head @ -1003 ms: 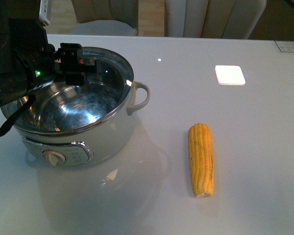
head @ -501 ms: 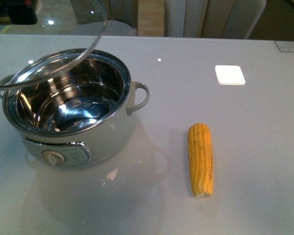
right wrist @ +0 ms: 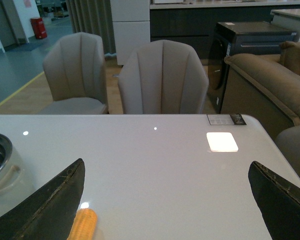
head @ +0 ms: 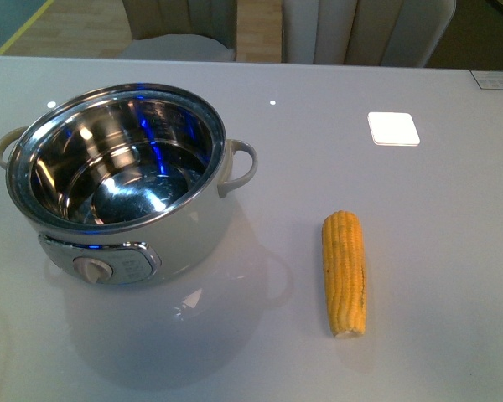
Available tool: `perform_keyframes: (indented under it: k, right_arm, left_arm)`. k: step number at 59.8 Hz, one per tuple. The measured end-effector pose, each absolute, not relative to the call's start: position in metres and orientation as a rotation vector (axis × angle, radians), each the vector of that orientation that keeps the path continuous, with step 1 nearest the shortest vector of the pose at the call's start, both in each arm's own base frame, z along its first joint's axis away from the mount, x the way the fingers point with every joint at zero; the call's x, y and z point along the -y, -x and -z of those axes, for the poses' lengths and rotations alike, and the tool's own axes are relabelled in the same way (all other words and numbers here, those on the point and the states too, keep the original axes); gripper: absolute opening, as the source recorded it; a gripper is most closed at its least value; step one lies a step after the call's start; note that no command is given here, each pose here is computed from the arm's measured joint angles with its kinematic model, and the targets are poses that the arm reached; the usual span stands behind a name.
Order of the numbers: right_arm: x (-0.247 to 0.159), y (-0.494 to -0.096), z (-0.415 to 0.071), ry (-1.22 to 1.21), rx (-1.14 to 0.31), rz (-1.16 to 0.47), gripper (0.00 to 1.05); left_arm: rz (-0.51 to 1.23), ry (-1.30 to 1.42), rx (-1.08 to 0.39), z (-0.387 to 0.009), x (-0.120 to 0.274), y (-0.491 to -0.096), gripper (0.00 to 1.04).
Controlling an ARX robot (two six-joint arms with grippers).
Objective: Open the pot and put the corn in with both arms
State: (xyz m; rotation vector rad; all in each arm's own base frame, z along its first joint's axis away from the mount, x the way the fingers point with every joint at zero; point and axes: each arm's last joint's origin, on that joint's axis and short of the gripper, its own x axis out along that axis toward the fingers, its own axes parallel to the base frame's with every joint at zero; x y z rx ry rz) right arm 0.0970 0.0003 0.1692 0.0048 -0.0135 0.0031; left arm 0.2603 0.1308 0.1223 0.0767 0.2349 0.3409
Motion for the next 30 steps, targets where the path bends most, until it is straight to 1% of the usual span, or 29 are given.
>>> perform_keyframes:
  k: [11, 20, 30]
  right_arm:
    - [0.0, -0.097, -0.169, -0.005, 0.014, -0.003, 0.96]
    - [0.0, -0.097, -0.169, -0.005, 0.014, -0.003, 0.96]
    - [0.0, -0.097, -0.169, -0.005, 0.014, -0.003, 0.96]
  left_arm:
    - [-0.403, -0.033, -0.31, -0.074, -0.153, -0.245, 0.44]
    - [-0.406, 0.016, -0.375, -0.04, -0.155, -0.241, 0.44]
    - [-0.4, 0.031, -0.403, -0.016, -0.158, -0.247, 0.44]
